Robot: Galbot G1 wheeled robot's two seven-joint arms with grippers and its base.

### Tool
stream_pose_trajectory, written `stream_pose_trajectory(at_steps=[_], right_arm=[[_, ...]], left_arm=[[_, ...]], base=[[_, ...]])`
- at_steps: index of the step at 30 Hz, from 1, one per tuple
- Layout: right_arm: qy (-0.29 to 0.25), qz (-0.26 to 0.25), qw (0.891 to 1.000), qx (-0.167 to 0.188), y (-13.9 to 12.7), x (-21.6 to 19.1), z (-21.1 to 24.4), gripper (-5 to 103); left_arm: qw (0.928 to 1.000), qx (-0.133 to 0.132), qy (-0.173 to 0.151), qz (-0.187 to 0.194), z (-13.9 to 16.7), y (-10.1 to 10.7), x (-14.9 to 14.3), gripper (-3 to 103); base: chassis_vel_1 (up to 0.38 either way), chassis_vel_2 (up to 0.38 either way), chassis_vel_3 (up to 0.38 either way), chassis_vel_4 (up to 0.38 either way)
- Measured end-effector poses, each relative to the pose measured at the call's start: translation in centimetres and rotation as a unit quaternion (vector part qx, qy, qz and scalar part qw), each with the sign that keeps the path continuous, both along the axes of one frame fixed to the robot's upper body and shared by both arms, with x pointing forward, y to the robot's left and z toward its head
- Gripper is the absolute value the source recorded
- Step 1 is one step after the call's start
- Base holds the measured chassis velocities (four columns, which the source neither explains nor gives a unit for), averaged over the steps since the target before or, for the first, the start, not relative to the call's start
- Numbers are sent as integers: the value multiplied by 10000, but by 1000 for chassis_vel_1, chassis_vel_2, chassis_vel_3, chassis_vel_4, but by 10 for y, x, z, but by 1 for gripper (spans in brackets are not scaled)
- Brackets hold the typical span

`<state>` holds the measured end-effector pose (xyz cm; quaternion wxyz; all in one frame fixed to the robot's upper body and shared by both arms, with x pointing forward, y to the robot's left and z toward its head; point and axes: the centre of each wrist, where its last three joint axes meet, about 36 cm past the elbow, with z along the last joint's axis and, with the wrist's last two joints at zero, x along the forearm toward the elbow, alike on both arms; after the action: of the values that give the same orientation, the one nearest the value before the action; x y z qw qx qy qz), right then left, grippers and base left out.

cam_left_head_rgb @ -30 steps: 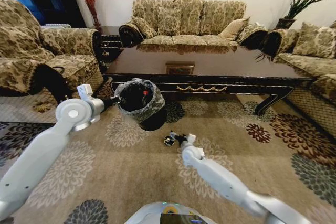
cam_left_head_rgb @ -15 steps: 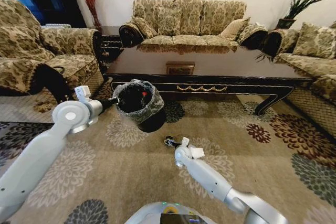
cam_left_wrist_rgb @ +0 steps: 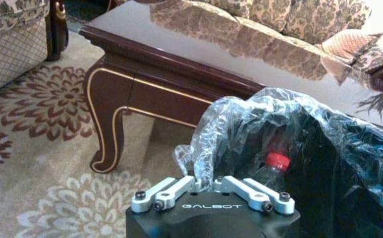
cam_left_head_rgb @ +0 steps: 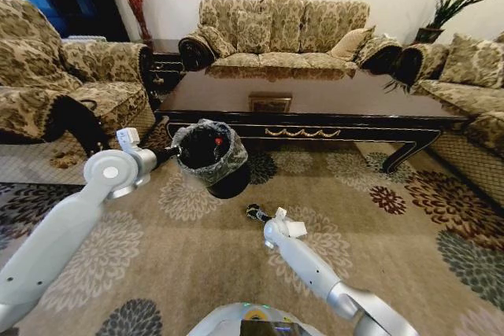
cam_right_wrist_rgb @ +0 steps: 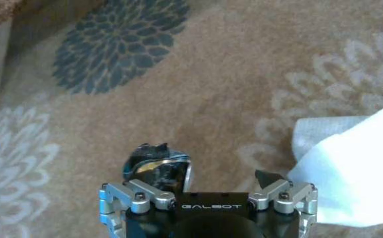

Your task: Move to the front of the table and pick up the trash from the floor, then place it into the trash bin.

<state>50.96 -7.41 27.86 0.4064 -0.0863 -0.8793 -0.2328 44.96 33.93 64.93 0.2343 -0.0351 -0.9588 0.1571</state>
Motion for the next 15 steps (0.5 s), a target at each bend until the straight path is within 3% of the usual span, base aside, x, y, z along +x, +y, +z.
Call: stream_pose_trajectory(at_steps=[12, 15], right_arm=[[102, 247, 9995, -177, 14, 2, -18, 103], [60, 275, 9995, -157, 17, 7, -20, 99]], left_arm=[[10000, 6, 18, 24, -2, 2, -3, 4], [10000, 7, 35, 36, -3, 2, -3, 4]], base=[[0, 0, 0, 0], [0, 0, 0, 0]])
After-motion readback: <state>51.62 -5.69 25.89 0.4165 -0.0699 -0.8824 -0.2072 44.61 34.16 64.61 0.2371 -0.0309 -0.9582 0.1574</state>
